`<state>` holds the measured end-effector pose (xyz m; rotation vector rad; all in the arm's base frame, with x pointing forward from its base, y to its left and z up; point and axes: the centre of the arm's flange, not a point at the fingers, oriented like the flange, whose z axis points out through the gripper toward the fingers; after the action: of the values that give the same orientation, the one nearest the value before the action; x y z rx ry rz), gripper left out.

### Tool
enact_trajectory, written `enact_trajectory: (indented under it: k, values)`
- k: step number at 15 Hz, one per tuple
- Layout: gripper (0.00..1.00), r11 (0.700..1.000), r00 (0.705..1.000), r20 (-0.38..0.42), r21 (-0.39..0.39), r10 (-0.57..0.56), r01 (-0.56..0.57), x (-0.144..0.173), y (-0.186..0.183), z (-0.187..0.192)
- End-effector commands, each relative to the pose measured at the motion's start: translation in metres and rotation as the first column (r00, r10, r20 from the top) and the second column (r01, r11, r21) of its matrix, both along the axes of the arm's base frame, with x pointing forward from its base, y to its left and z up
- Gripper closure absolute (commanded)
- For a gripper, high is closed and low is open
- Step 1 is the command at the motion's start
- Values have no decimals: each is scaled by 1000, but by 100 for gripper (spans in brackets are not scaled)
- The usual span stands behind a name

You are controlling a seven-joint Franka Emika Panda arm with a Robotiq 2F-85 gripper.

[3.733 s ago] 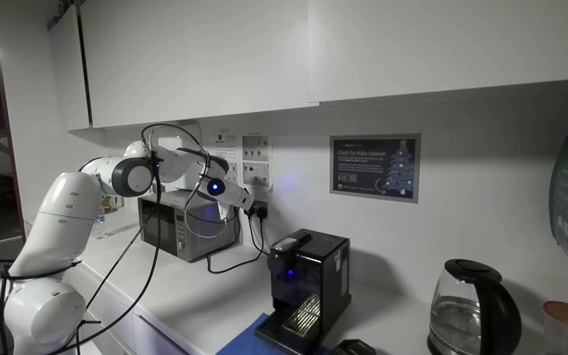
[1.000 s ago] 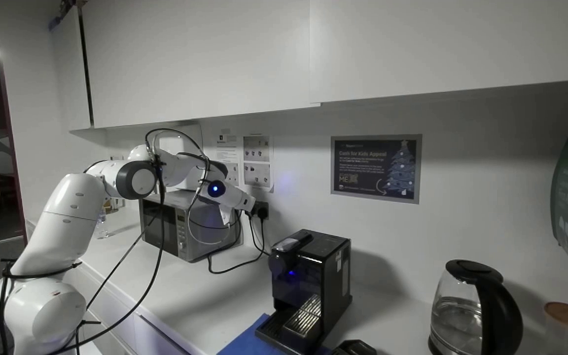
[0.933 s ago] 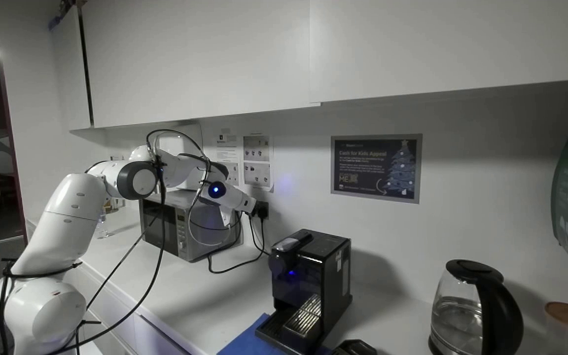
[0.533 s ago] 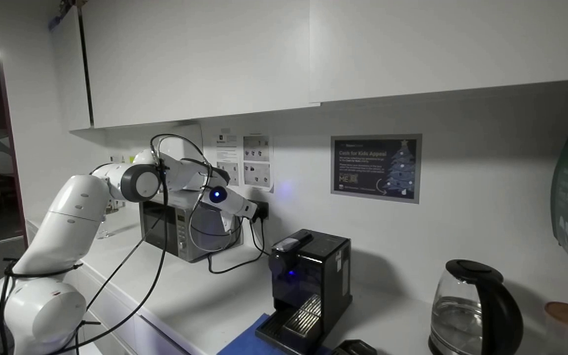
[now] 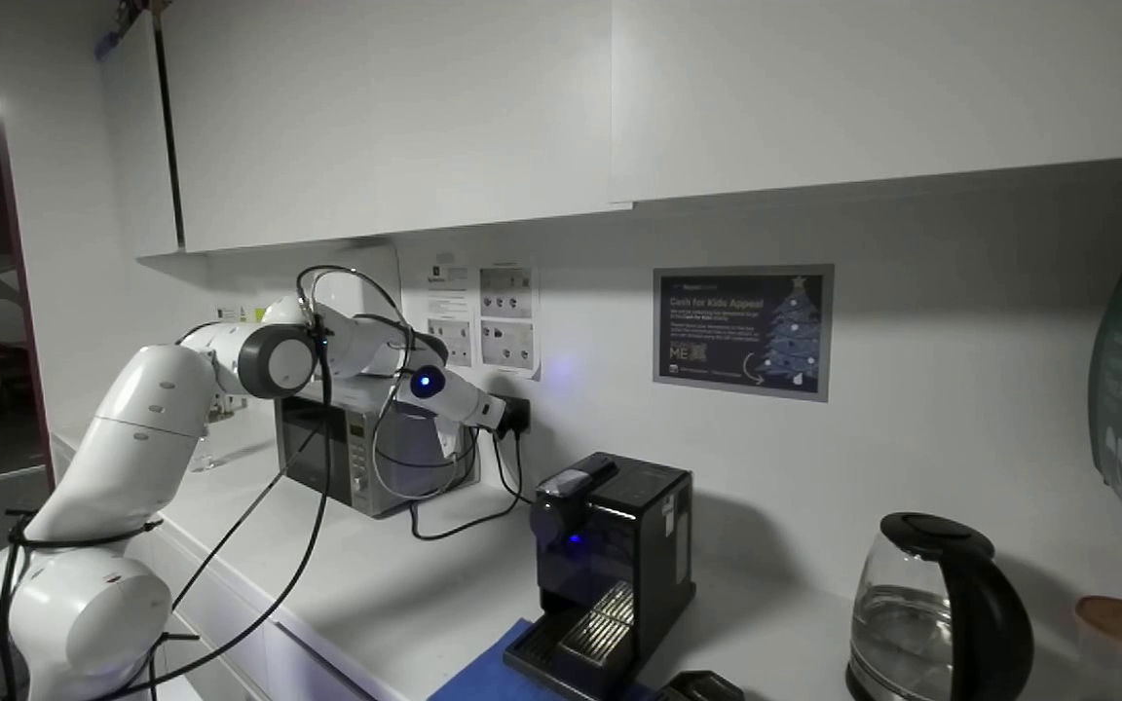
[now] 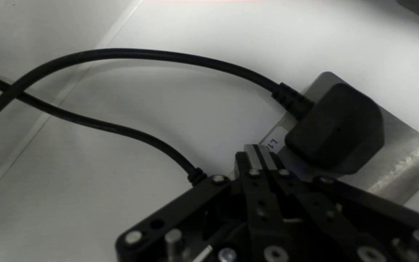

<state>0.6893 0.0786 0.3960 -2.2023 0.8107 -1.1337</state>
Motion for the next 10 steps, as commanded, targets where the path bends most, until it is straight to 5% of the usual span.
enact_trajectory:
  k: [1,10]
  values:
    - [100,998,999,-28,-45,-45,44,-6,-8,23]
    - [100,997,998,-15,-54,-62,61,-33,-23,47]
